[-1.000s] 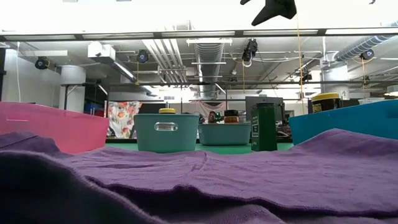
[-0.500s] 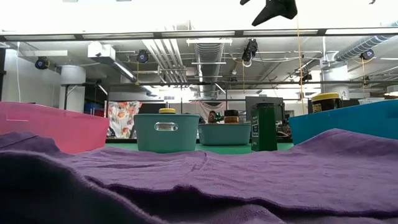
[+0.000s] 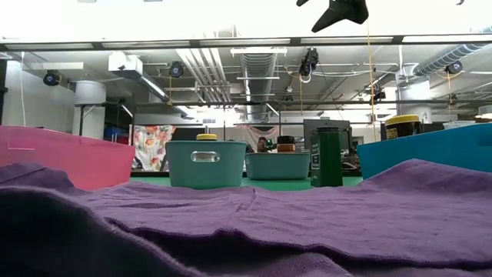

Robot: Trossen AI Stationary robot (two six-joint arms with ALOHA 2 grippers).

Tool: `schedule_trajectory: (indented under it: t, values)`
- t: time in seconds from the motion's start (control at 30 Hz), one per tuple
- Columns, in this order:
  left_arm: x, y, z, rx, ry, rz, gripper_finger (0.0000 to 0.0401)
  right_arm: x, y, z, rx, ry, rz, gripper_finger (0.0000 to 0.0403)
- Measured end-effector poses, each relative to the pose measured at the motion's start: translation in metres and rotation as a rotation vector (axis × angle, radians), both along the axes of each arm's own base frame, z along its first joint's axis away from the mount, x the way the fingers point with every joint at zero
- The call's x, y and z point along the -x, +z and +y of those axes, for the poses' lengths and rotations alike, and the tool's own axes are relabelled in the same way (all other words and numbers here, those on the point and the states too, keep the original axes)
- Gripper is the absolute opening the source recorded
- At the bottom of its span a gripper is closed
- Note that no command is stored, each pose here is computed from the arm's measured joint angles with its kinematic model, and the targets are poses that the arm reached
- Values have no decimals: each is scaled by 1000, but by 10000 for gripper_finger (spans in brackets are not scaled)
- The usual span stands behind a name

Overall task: Sort spices by type
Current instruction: Put the black seasoning bottle into the gray bin

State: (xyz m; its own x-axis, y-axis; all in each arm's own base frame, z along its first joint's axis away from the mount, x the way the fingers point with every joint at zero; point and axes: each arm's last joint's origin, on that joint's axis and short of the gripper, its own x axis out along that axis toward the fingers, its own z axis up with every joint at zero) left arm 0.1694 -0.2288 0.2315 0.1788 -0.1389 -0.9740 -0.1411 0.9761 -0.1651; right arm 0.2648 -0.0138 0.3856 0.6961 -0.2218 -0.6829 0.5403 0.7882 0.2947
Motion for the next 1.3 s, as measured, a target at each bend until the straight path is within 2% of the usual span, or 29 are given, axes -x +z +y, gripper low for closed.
schedule_trajectory:
  t: [0.3,0.53,0.83,1.1,1.3]
  values:
    - [0,-1,0,-17,-4,-20,299,0,0,0,-2,-2,-1,307]
    - [0,-1,0,-16,0,-18,254,0,0,0,2,1,0,297]
    - [1,-1,0,2,9,11,187,0,0,0,7,5,1,309]
    - [-2,15,-5,40,22,7,187,0,0,0,20,14,5,297]
    - [-6,42,-4,49,49,4,187,0,0,0,24,18,7,304]
